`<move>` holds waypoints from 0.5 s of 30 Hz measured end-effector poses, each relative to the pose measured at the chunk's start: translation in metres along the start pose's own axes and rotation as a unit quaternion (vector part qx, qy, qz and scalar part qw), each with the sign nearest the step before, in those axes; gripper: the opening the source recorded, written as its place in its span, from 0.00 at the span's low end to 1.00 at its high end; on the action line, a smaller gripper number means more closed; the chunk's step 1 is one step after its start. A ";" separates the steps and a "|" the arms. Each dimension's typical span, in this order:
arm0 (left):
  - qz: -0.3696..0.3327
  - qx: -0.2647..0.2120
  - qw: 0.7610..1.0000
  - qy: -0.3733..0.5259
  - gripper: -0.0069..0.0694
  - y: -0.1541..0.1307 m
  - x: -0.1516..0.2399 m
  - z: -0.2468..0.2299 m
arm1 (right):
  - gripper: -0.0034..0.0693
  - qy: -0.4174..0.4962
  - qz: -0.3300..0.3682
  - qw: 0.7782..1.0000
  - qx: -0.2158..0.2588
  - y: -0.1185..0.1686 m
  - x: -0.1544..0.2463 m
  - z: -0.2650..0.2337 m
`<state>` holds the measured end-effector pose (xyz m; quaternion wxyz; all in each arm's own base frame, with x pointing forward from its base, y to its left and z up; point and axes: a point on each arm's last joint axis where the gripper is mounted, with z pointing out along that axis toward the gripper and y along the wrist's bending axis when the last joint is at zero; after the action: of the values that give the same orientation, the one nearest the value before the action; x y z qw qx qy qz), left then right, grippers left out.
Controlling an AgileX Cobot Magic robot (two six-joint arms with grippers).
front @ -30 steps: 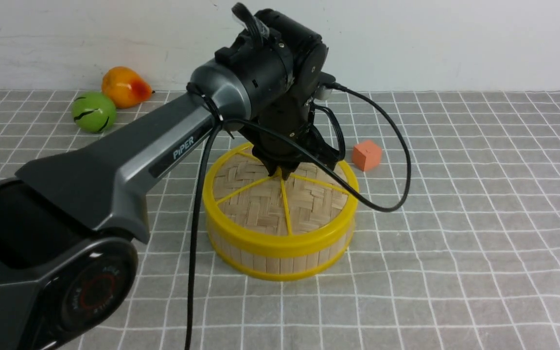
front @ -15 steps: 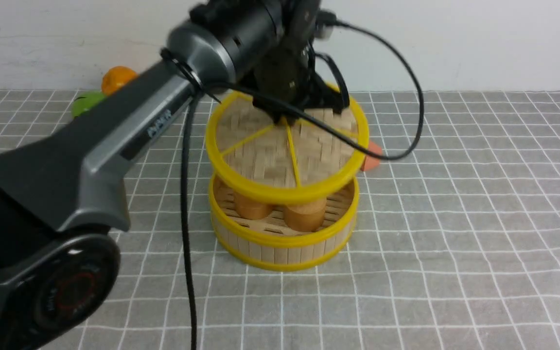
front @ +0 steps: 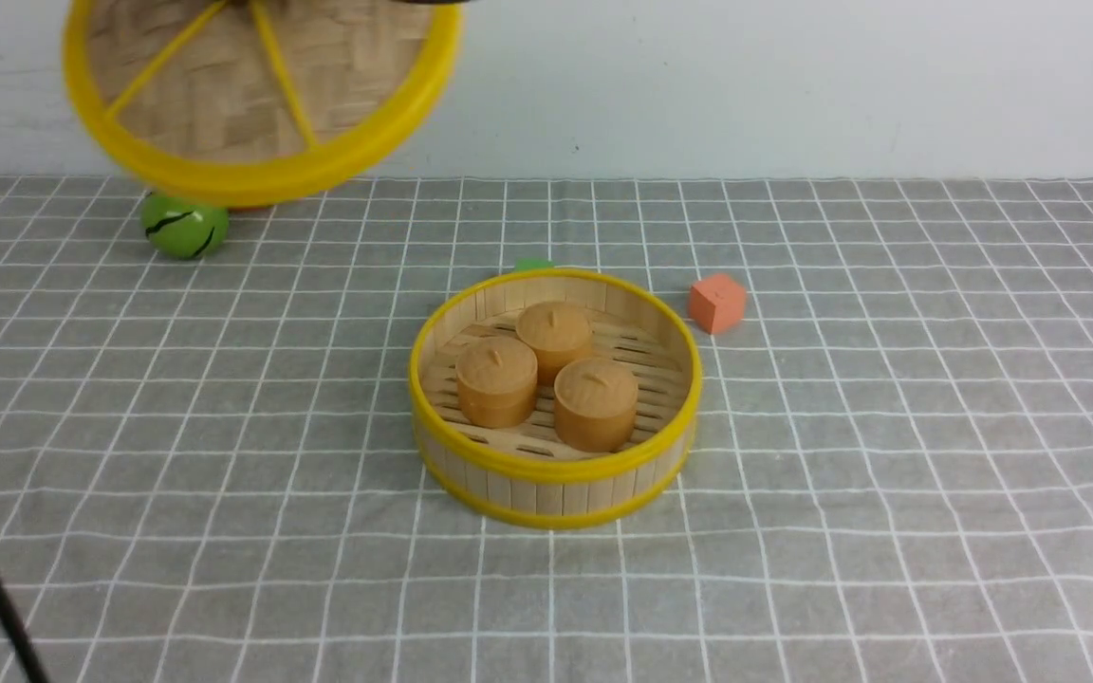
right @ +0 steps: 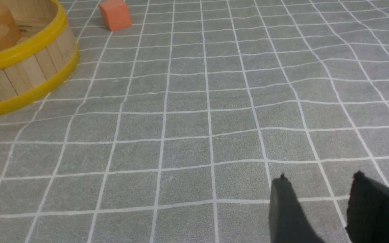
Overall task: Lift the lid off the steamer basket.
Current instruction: Use the left arm to place the steamer lid on the table
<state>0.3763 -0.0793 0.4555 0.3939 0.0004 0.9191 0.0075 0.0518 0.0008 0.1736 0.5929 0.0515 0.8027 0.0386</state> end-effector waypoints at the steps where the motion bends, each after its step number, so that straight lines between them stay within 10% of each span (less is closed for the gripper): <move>1: -0.006 -0.005 1.000 0.030 0.24 0.011 0.009 0.012 | 0.38 0.000 0.000 1.000 0.000 0.000 0.000 0.000; 15: -0.047 -0.013 0.977 0.208 0.24 0.046 0.110 0.188 | 0.38 0.000 0.000 1.000 0.000 0.000 0.000 0.000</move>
<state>0.4365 -0.0304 0.2464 0.1940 -0.0492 0.9798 0.0005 0.0518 0.0008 0.1736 0.5929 0.0515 0.8027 0.0386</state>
